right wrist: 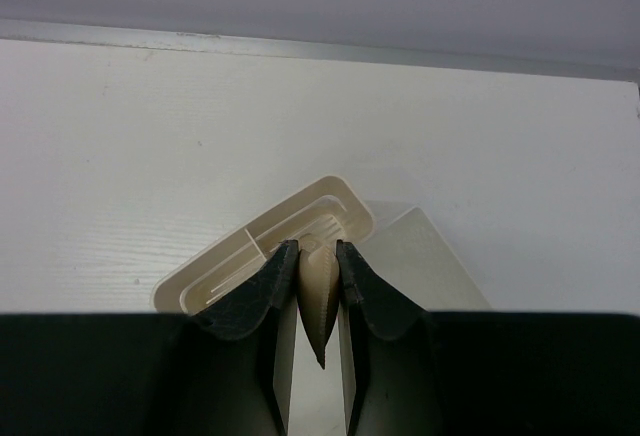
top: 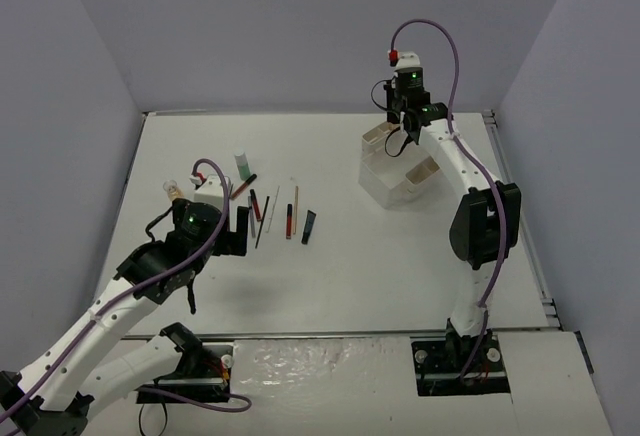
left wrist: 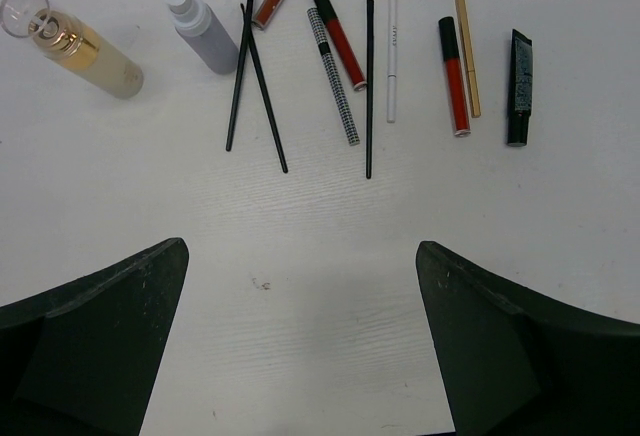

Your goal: Organize the makeup

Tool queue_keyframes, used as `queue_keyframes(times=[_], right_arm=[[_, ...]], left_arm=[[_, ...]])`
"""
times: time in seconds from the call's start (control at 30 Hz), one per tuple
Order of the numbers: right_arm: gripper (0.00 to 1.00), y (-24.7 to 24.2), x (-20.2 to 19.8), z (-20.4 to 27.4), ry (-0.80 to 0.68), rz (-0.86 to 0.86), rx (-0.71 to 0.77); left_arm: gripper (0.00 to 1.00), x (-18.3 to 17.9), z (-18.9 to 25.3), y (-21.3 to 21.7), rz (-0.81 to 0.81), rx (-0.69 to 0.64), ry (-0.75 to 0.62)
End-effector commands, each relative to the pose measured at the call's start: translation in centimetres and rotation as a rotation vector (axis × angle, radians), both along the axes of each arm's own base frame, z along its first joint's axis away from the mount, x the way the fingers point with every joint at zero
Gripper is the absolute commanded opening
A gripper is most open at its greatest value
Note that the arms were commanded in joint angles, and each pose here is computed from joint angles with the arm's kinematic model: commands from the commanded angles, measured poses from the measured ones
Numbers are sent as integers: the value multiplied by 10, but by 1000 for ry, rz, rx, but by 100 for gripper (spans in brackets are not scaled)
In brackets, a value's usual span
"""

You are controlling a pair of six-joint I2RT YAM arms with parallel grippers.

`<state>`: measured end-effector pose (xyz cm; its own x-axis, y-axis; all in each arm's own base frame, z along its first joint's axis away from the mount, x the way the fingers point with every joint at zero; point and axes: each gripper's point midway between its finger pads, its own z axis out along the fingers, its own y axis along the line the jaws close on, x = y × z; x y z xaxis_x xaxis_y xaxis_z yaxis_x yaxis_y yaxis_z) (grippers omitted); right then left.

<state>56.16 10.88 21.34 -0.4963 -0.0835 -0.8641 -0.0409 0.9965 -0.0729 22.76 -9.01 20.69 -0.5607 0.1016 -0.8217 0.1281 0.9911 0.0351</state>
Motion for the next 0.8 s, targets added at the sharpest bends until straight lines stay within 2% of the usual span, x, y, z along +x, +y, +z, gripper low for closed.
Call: queue_keyframes(times=[0.0,0.37,0.77], right_arm=[[0,-3,23,39,-145,-16,24],[1,-13,30,14,-113,-35,26],[23,-19,30,-8,-65,-29,52]], left_arm=[[97,6,13,-3,16,-48,-33],[97,7,9,-5,11,-53,-15],[97,8,5,-9,-3,-61,1]])
